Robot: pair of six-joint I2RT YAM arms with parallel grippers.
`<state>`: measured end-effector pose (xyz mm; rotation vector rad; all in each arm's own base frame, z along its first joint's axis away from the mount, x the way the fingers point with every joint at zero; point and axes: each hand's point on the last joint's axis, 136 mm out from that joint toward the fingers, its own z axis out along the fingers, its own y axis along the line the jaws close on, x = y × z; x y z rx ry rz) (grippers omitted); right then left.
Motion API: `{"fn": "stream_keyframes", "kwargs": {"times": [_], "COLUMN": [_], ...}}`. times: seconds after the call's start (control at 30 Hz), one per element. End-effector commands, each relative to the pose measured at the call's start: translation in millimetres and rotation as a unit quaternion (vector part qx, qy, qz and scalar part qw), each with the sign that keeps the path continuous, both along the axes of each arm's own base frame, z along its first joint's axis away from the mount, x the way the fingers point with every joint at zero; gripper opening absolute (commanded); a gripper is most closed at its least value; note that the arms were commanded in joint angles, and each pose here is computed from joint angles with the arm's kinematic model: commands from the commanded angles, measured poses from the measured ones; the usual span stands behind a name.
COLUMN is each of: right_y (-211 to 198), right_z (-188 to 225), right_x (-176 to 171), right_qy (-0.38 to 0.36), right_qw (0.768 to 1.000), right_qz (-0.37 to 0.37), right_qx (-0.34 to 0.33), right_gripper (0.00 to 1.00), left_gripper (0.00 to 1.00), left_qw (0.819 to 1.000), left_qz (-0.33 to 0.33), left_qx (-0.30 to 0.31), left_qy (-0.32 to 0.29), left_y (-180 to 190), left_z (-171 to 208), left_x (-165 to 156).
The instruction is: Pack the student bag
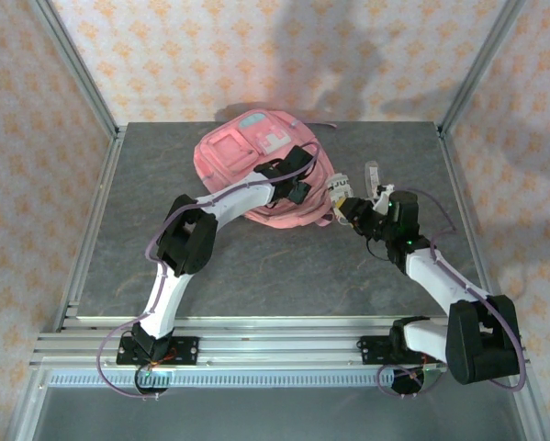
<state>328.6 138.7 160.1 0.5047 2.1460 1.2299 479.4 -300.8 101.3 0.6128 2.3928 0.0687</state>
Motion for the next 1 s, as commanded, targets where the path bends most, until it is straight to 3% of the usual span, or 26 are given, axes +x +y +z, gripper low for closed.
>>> {"fn": "stream_keyframes", "kwargs": {"times": [0.0, 0.13, 0.4, 0.53, 0.67, 0.7, 0.83, 0.9, 0.97], "right_y": [-2, -2, -2, -2, -2, -1, -2, -3, -3], "right_z": [8, 7, 9, 8, 8, 8, 9, 8, 6], "right_x": [1, 1, 0, 1, 2, 2, 3, 2, 1], "right_qy": [-0.027, -0.025, -0.027, -0.026, -0.025, -0.024, -0.024, -0.024, -0.022], "right_qw": [1.0, 1.0, 1.0, 1.0, 1.0, 1.0, 1.0, 1.0, 1.0], "right_qz": [0.0, 0.001, 0.002, 0.0, 0.001, 0.002, 0.001, -0.001, -0.003], "right_qx": [-0.005, -0.002, -0.004, -0.004, -0.004, -0.004, -0.004, -0.006, -0.007], "right_gripper": [0.31, 0.31, 0.3, 0.31, 0.31, 0.31, 0.31, 0.3, 0.3], "left_gripper": [0.71, 0.71, 0.71, 0.71, 0.7, 0.64, 0.11, 0.0, 0.0], "left_qw": [0.998, 0.998, 0.997, 0.995, 0.985, 0.982, 0.98, 0.981, 0.983], "left_qz": [-0.031, -0.029, 0.015, 0.015, 0.024, 0.022, 0.022, 0.025, 0.026], "left_qx": [-0.041, -0.047, 0.076, 0.095, 0.155, 0.17, 0.188, 0.182, 0.17], "left_qy": [0.027, 0.017, -0.013, -0.022, -0.068, -0.073, -0.061, -0.055, -0.058], "left_y": [-18, -19, 17, 19, 26, 28, 34, 35, 34], "left_z": [2, 10, -24, -34, -35, -38, -56, -56, -46], "left_x": [-10, -8, 6, 4, 6, 6, 5, 6, 7]}}
